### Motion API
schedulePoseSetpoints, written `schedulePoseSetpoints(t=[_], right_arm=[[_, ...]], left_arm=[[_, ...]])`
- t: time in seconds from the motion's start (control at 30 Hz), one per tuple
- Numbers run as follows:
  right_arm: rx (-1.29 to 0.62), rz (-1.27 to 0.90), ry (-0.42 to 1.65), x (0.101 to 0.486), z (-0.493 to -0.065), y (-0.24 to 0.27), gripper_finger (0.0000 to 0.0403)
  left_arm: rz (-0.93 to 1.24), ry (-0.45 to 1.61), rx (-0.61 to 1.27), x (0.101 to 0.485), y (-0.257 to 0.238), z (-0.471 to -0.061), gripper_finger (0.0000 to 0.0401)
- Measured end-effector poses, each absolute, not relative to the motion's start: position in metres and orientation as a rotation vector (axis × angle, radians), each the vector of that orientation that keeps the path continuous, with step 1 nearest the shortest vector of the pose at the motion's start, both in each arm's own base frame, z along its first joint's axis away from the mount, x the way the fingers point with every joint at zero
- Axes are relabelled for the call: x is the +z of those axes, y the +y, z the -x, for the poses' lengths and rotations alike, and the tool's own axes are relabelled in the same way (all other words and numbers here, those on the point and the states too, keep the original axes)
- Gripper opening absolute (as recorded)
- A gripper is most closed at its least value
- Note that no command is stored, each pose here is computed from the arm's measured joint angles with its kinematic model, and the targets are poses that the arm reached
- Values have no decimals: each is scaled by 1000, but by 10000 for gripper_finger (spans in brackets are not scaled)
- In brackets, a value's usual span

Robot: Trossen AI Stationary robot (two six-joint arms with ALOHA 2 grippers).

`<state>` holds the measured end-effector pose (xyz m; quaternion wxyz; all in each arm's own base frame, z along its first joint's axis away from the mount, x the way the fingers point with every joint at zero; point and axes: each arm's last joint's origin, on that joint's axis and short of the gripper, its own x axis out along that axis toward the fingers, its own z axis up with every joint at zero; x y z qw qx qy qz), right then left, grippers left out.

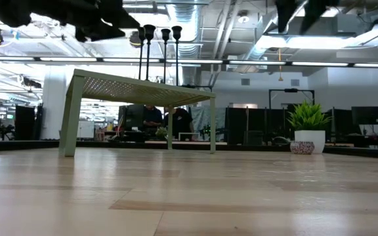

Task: Pick & Place candle stick holders
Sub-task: Put the red patterned scented candle on the shelf

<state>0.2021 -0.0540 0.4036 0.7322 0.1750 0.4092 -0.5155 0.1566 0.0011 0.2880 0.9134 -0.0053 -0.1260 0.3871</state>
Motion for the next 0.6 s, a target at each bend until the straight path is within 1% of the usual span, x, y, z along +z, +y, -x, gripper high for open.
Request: schedulePoseSetpoints(t=[0.17,0.33,0.47,0.6], right_arm=[[-1289,-552,1002,359,-201,-74,351],[-1481,-750,1042,299,-194,-94,351],[-1513,-845,935,251,-196,-107,349],[-1509,-925,803,218,-196,-120,345]], left_arm=[[63,-290,780,294,-8,-145,318],[99,-301,768,297,-13,-139,318],[111,-307,756,298,-16,-137,318],[107,-304,757,298,-16,-136,318]])
